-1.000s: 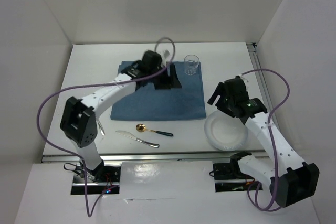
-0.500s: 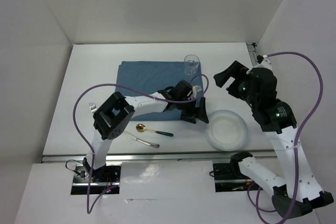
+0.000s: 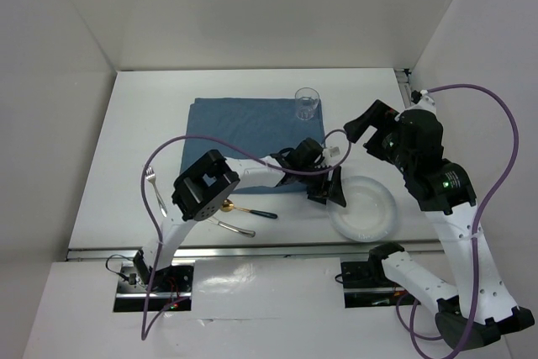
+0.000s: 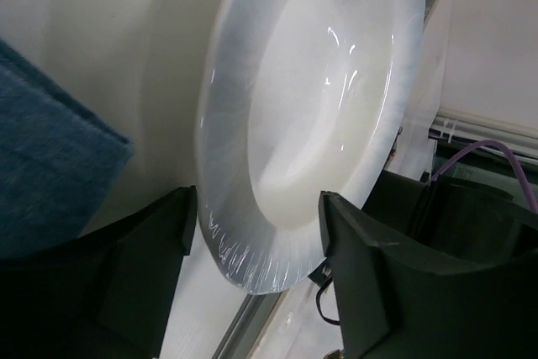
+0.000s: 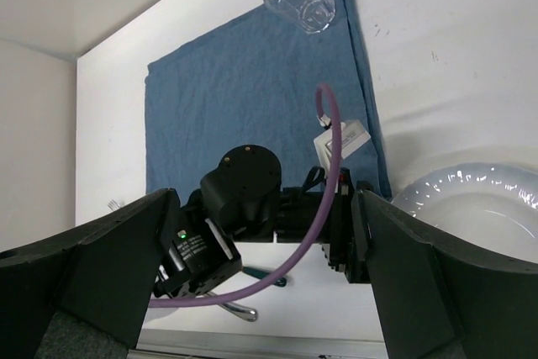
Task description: Set the dinner table for one person
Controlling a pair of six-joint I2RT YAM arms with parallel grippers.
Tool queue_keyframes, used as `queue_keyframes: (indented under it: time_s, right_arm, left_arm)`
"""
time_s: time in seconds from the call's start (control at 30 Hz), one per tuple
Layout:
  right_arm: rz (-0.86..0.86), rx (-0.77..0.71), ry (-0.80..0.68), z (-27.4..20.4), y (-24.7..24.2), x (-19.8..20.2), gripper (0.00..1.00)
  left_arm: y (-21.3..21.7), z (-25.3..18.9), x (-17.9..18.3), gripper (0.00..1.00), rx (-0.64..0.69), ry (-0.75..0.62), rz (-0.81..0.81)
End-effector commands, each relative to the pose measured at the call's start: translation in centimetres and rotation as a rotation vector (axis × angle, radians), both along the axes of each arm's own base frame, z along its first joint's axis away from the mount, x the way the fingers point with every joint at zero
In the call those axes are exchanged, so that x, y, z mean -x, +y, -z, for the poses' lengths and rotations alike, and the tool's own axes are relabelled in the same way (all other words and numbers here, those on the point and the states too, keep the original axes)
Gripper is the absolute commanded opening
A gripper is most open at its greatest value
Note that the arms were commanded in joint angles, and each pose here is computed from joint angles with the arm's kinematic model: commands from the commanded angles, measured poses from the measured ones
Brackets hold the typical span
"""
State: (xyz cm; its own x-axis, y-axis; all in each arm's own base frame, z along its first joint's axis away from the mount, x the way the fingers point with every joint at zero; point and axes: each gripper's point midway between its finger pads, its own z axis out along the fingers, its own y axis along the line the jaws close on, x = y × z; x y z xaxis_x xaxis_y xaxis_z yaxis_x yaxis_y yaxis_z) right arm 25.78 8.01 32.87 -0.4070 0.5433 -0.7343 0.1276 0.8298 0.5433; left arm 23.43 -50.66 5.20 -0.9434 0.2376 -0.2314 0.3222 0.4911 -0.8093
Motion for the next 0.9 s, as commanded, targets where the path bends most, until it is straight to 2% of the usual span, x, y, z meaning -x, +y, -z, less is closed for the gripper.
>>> queue_keyframes:
  time_s: [0.0,0.07,0.17,0.2,0.23,0.27,0.43,0.6,0.87]
  right_arm:
    - [0.019,0.000,-0.035,-1.5,-0.6,0.4,0.97]
    - [0.019,0.000,-0.035,-1.5,-0.6,0.4,0.97]
    - [0.019,0.000,-0.035,-1.5,-0.6,0.4,0.97]
    - [0.019,0.000,-0.035,-1.5,-0.6,0.4,0.97]
    - [0.019,0.000,-0.035,-1.5,-0.6,0.4,0.97]
    - [0.018,0.002,-0.026,-1.1,-0.6,0.4,0.97]
    - [0.022,-0.006,-0.025,-1.1,-0.6,0.4,0.97]
    - [0.014,-0.010,-0.025,-1.4,-0.4,0.6,0.97]
    - [0.022,-0.016,-0.057,-2.7,-0.6,0.6,0.97]
  left_arm:
    - [-1.4,0.0,0.2,0.74,0.060,-0.005,0.028]
    - [-1.5,-0.3,0.2,0.67,0.075,-0.008,0.036]
    - [-1.3,0.1,0.3,0.49,0.063,0.001,0.024]
    - [-1.2,-0.2,0.3,0.34,0.061,0.003,0.024]
    - [-1.2,-0.2,0.3,0.28,0.062,-0.005,0.029]
    - [-1.1,-0.6,0.4,0.26,0.059,-0.003,0.029]
    - [-1.2,-2.3,0.3,0.00,0.076,-0.024,0.035]
    - [-1.1,-4.3,0.5,0.00,0.120,-0.008,0.062]
    - [1.2,-12.5,-2.5,0.00,0.278,-0.060,0.037]
